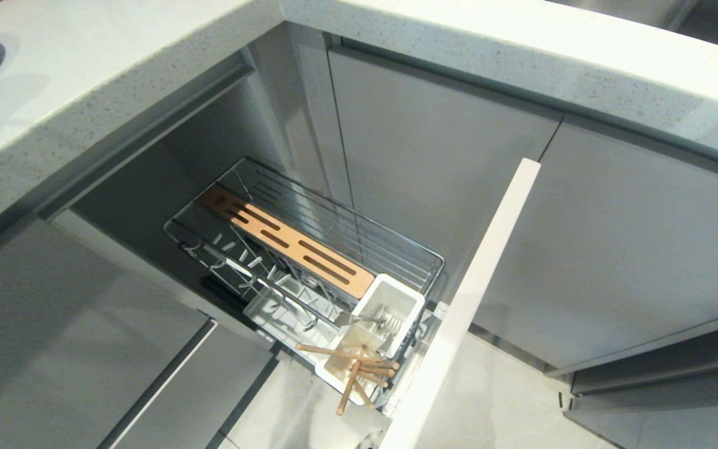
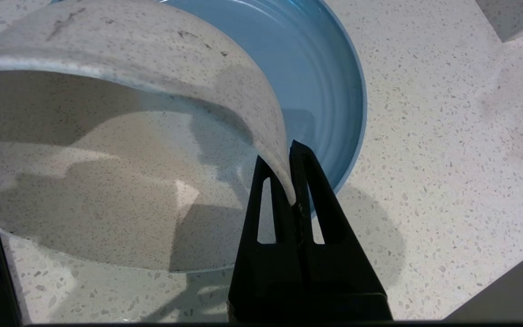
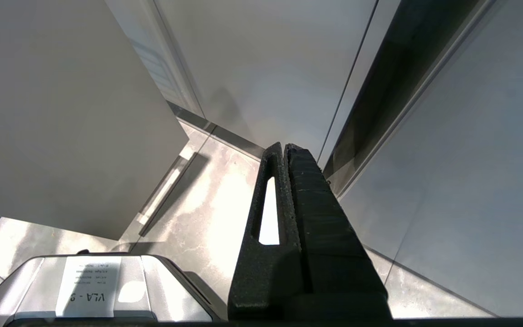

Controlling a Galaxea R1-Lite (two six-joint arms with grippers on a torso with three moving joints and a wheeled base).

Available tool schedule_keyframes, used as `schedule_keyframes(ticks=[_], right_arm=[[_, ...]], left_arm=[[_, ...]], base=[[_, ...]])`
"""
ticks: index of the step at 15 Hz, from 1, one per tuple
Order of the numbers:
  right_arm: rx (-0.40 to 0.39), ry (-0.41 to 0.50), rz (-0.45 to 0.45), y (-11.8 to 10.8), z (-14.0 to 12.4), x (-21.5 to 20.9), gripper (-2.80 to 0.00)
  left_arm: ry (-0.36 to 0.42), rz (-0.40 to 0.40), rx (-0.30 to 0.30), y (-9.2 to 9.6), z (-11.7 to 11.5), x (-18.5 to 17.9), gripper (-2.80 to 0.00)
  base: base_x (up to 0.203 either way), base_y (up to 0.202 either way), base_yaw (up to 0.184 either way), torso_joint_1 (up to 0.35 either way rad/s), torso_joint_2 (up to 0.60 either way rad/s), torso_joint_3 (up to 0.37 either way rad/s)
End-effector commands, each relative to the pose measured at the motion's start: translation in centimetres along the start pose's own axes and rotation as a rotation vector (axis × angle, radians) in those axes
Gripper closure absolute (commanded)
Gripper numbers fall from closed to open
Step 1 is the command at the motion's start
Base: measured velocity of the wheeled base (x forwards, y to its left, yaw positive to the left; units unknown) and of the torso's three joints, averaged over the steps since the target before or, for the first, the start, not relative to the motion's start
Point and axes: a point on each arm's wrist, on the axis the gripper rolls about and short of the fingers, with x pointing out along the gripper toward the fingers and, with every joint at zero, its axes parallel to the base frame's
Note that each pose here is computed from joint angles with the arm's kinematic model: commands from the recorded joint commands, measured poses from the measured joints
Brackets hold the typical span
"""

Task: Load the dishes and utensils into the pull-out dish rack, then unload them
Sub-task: Take the spoon out of the cupboard

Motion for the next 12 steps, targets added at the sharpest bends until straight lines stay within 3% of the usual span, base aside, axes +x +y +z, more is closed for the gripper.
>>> schedule_keyframes(ticks=[1, 2, 12], right_arm=[[0.0, -0.003, 0.0, 0.0, 0.0, 0.0, 0.0], [0.0, -0.003, 0.001, 0.0, 0.0, 0.0, 0.0], [0.001, -0.003, 0.0, 0.0, 0.0, 0.0, 0.0]], left_arm=[[0.006, 0.011, -0.001, 0.0, -0.1, 0.3, 0.0], [0.004, 0.013, -0.001, 0.0, -0.1, 0.3, -2.8], [-0.027, 0.015, -0.013, 0.3, 0.3, -0.9, -2.8]], base=[[0.0, 0.0, 0.0, 0.0, 0.0, 0.0], [0.0, 0.0, 0.0, 0.0, 0.0, 0.0], [0.0, 0.0, 0.0, 0.0, 0.0, 0.0]])
